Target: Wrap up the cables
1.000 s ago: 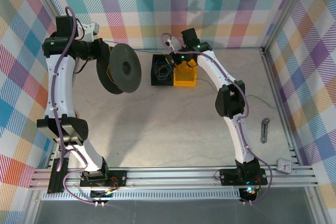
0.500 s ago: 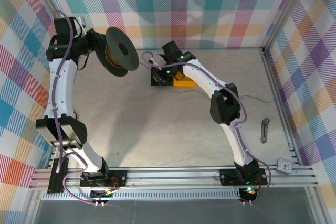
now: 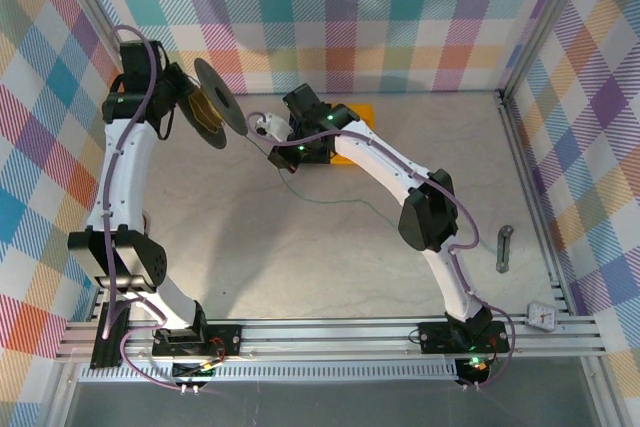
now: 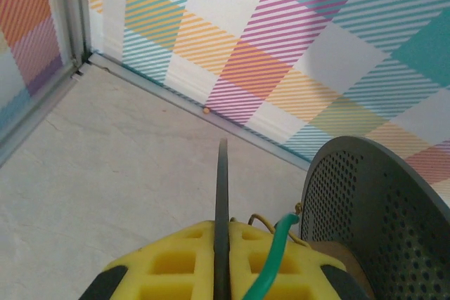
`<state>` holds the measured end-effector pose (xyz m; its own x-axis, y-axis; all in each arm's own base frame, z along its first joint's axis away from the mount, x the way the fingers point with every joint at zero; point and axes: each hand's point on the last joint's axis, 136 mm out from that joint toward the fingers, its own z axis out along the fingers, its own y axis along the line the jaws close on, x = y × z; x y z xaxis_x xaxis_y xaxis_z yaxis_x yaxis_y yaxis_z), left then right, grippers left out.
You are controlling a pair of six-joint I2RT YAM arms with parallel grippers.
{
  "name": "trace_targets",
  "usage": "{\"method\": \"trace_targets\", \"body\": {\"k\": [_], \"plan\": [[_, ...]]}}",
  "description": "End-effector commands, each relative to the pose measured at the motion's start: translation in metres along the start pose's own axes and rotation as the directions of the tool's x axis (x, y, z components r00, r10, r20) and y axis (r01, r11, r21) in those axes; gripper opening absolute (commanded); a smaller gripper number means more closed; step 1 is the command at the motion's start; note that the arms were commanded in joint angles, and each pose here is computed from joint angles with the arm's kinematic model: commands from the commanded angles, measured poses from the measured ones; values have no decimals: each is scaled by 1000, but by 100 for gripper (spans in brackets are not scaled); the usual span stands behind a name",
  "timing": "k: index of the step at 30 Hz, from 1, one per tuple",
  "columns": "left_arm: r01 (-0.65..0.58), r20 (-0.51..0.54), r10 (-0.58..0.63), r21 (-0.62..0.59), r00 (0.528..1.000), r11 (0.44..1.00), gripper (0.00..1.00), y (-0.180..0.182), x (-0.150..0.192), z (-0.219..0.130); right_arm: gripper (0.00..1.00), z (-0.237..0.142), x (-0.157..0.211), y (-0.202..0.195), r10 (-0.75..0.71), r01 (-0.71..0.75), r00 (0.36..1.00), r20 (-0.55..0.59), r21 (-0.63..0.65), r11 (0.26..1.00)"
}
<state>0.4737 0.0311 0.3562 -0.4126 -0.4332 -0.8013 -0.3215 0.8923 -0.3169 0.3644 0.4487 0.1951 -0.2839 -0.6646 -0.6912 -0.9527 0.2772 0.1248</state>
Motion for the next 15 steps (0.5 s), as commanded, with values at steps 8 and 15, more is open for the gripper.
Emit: {"method": "trace_targets", "body": {"k": [8,15], "plan": [[-92,73,103,-142,992,986,0,28,30,-15,0,65,19,36,-73,69,997,-10,-204,976],[-98,43,109,-197,993,975,0,42,48,1,32,73,33,35,-118,105,992,-37,-238,965]]}}
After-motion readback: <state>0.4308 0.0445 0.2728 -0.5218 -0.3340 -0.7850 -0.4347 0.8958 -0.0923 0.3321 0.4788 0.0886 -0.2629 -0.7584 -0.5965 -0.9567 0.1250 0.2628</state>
